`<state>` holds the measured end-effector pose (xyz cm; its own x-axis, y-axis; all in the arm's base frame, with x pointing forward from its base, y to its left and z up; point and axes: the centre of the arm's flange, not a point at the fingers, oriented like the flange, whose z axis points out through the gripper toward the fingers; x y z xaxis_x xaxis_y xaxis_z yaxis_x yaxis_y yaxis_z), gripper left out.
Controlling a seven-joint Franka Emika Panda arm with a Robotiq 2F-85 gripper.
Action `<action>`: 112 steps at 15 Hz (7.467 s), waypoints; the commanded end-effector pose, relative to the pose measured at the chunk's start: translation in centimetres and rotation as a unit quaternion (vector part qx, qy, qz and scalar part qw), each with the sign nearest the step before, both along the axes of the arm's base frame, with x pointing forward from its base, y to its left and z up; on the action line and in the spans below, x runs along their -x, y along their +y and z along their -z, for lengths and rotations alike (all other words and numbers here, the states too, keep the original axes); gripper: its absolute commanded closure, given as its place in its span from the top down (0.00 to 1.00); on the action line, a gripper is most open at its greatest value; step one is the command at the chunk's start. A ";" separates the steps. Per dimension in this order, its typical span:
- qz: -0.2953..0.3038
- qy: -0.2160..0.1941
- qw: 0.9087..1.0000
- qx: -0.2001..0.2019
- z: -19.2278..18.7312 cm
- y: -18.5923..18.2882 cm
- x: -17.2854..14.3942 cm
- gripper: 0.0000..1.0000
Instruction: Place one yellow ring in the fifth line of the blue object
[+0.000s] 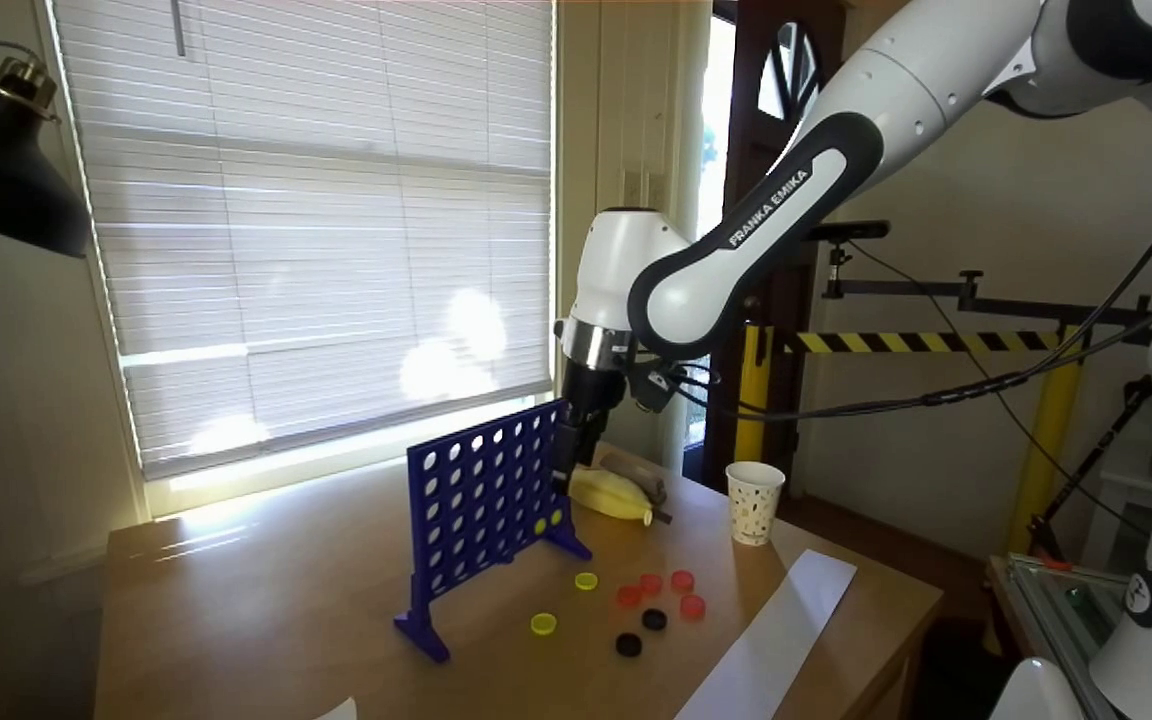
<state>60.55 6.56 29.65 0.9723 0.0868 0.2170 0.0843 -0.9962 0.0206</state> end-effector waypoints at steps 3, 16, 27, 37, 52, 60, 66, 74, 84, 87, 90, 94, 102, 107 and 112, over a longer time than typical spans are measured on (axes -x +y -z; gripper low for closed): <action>0.001 0.001 1.000 -0.017 2.1 1.5 -0.2 1.00; -0.012 0.027 0.998 -0.063 5.2 3.6 -0.2 1.00; -0.020 0.050 0.998 -0.044 10.9 4.5 -2.7 1.00; -0.058 0.068 0.995 -0.051 13.6 6.6 -5.2 1.00; -0.070 0.090 0.992 -0.044 13.5 8.2 -5.9 1.00; -0.069 0.101 0.991 -0.045 13.6 8.6 -5.5 1.00; -0.110 0.101 0.989 -0.027 13.0 10.7 -5.6 1.00; -0.084 0.106 0.990 -0.037 12.6 12.7 -5.0 1.00; -0.077 0.104 0.991 -0.037 12.5 12.8 -4.0 1.00; -0.076 0.104 0.991 -0.037 12.5 12.8 -4.1 1.00; -0.074 0.112 0.990 -0.032 12.5 12.6 -3.9 1.00; -0.073 0.112 0.991 -0.030 12.8 14.8 -4.1 1.00; -0.013 0.078 0.997 0.011 15.1 18.2 -3.0 1.00; -0.003 0.040 0.997 0.061 15.9 16.7 -4.2 1.00; 0.003 0.026 0.997 0.074 16.0 15.9 -4.4 1.00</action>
<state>64.36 22.00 14.21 0.9858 0.1187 0.1187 0.1024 -0.9856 0.1347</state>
